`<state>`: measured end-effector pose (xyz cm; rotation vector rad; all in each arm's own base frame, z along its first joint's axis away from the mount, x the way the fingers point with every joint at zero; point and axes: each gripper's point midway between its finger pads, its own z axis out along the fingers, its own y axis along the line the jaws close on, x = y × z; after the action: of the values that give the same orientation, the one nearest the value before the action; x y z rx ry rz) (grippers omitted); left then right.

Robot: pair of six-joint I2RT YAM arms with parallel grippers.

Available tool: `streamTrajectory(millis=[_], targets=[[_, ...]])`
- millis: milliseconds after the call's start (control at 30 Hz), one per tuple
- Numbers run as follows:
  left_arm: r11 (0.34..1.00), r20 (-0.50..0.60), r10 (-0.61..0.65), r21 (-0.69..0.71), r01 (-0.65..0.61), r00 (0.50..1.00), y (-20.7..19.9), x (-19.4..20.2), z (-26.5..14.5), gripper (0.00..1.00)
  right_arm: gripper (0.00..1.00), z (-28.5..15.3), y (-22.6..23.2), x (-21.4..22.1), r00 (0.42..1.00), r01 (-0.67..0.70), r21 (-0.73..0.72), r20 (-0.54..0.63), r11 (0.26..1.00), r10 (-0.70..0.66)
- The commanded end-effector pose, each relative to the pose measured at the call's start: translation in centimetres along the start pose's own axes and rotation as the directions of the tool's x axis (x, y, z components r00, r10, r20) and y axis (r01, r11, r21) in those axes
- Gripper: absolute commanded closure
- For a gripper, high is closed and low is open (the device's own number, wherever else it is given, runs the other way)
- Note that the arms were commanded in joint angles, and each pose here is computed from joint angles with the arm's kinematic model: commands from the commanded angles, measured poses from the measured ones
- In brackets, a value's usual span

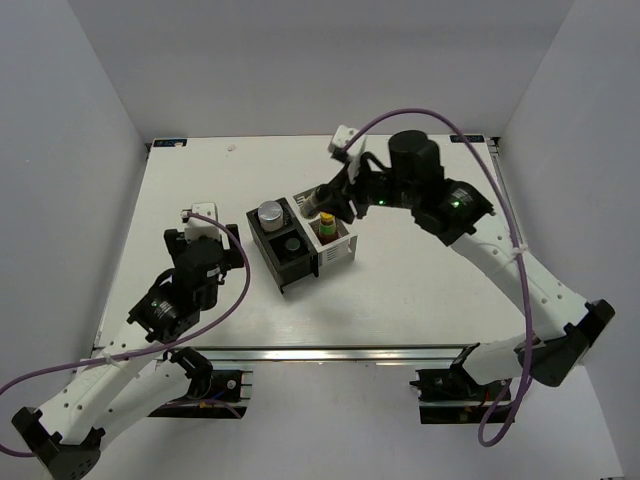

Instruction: Organize the condiment bottles

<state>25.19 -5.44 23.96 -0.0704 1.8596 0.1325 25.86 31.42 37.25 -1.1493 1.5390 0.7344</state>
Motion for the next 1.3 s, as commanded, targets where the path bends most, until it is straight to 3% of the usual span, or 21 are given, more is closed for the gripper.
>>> streamTrajectory(millis=[0, 233, 600, 1267], targets=[[0.999, 0.026, -0.032, -0.038, 0.033, 0.999, 0.8, -0.4, 0.0, 0.02, 1.0, 2.0, 4.3, -1.5, 0.998, 0.054, -0.144, 0.021, 0.988, -0.052], [0.997, 0.03, -0.039, -0.061, 0.041, 0.999, 1.4, -0.4, 0.1, 0.02, 1.0, 7.0, 7.9, 0.9, 0.997, 0.044, -0.268, -0.05, 0.962, -0.059], [0.997, 0.048, -0.06, -0.052, 0.062, 0.997, 1.7, -0.8, -0.2, 0.02, 1.0, 11.9, 7.4, 6.1, 0.988, 0.036, -0.243, -0.136, 0.969, -0.071], [0.997, 0.052, -0.065, -0.036, 0.067, 0.997, 1.6, -0.9, -0.2, 0.02, 1.0, 14.6, 3.3, 7.3, 0.99, 0.023, -0.094, -0.139, 0.995, -0.036]])
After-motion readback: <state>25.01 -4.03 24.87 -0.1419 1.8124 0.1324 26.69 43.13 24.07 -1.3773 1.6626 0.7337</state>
